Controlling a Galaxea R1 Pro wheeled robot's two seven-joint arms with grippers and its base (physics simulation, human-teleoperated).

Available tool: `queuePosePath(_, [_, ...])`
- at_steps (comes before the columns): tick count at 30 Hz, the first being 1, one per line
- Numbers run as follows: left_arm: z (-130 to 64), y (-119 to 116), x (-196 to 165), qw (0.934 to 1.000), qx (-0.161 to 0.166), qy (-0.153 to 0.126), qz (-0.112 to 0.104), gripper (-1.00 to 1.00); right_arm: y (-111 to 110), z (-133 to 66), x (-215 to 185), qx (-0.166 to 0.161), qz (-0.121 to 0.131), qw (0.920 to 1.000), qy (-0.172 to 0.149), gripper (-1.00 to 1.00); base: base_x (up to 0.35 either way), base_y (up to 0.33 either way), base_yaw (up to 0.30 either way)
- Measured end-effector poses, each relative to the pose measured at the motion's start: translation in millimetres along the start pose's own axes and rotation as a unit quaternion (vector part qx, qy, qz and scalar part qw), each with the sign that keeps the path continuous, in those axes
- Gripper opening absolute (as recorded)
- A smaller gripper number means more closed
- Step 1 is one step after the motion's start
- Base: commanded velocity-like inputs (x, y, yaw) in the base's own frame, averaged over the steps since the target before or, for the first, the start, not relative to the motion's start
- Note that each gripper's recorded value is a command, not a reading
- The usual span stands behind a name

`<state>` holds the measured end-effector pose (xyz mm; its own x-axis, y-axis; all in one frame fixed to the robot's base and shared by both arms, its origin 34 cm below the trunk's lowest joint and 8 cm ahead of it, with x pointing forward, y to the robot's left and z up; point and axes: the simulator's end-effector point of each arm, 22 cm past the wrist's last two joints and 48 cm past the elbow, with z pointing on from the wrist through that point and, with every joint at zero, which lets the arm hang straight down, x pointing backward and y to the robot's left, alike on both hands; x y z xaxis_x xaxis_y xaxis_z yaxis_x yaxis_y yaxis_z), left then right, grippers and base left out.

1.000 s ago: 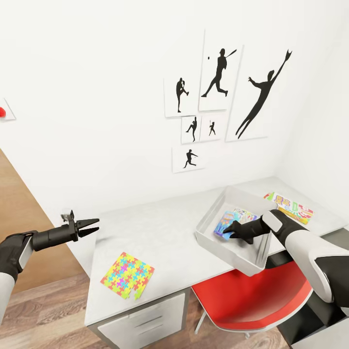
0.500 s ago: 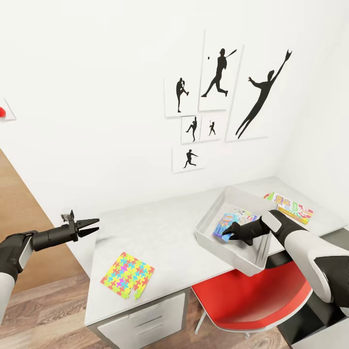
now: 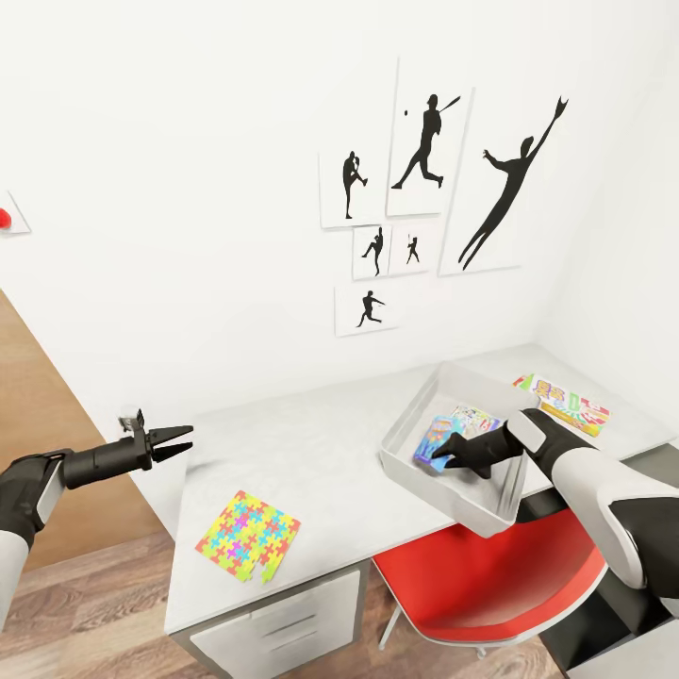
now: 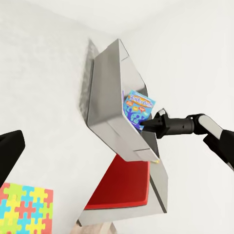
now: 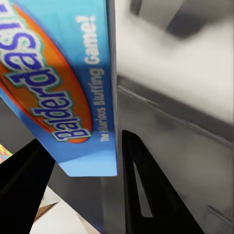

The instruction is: Put all the toys in the child's room - the three board games (two on the bed and one on the table), the two jigsaw puzzles on the table, and the tennis ball on the table - inside the toy box on the table in the child's room.

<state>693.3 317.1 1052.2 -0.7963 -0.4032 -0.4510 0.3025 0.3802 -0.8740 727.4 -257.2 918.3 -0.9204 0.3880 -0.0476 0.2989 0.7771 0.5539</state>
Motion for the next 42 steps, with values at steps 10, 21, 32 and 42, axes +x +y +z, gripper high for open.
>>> queuePosePath(10, [0.0, 0.2, -0.1, 1.0000, 0.000, 0.000, 0.003, 1.00, -1.4, 0.3, 3.0, 0.003, 0.000, 1.0000, 0.006, -1.00, 0.000, 0.000, 0.000])
queuePosePath(21, [1.4, 0.0, 0.6, 1.0000, 0.000, 0.000, 0.007, 1.00, -4.7, 2.5, 7.2, 0.006, 0.004, 0.9999, 0.012, -1.00, 0.000, 0.000, 0.000])
queuePosePath(32, [3.0, -0.8, 1.2, 1.0000, 0.002, 0.000, 0.007, 1.00, -3.9, 3.1, 7.7, 0.005, 0.004, 0.9999, 0.013, -1.00, 0.000, 0.000, 0.000])
queuePosePath(42, [3.0, -0.9, 1.2, 1.0000, 0.003, 0.000, 0.007, 1.00, -3.5, 3.2, 7.8, 0.004, 0.004, 0.9999, 0.013, -1.00, 0.000, 0.000, 0.000])
